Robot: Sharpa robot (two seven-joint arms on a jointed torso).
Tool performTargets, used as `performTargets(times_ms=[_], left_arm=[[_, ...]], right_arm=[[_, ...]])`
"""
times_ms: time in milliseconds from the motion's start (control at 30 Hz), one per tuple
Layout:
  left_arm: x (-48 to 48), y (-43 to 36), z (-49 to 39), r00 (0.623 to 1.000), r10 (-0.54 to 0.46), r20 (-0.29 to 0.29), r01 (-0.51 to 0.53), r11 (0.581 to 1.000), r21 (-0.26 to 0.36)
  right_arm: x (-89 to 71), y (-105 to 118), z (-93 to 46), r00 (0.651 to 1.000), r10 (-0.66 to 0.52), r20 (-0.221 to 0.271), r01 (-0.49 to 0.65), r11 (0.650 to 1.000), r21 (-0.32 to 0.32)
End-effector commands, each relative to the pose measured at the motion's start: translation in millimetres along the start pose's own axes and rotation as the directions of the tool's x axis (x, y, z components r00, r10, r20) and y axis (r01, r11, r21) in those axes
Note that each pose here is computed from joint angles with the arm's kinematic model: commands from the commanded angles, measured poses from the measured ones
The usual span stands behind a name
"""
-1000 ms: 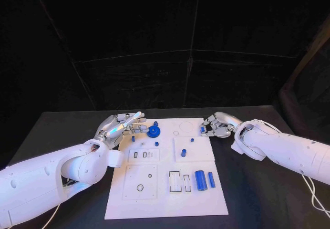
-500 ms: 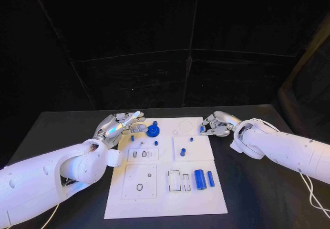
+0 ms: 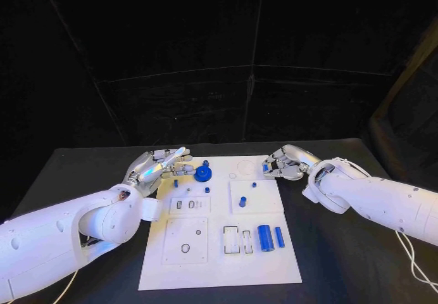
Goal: Assemble the parts on the task board
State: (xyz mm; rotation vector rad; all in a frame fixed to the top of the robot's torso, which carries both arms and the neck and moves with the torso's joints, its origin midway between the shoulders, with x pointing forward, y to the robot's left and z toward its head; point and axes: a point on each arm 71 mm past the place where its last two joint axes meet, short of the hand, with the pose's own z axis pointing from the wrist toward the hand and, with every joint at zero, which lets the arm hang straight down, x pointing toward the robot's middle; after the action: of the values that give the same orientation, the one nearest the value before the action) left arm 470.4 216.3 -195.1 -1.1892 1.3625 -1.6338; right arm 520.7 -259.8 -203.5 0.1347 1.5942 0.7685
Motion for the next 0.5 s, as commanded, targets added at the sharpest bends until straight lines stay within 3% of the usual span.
performTargets(times_ms=[33, 267, 500], left_arm=[[0.9, -1.7, -0.5, 1.000, -0.001, -0.014, 0.001, 1.000, 0.005], [-3.2, -3.0, -1.6, 1.000, 0.003, -0.007, -0.003, 1.000, 0.005], [-6.1, -4.3, -1.4, 1.000, 0.006, -0.001, -0.006, 1.000, 0.009]], right_arm=[[-1.5, 13, -2.4, 0.998, 0.029, 0.053, -0.031, 0.999, 0.026], [13.1, 51, -1.2, 0.999, 0.048, 0.016, -0.048, 0.999, 0.024], [44.0, 97, 15.3, 0.998, 0.005, -0.060, -0.006, 1.000, -0.013]])
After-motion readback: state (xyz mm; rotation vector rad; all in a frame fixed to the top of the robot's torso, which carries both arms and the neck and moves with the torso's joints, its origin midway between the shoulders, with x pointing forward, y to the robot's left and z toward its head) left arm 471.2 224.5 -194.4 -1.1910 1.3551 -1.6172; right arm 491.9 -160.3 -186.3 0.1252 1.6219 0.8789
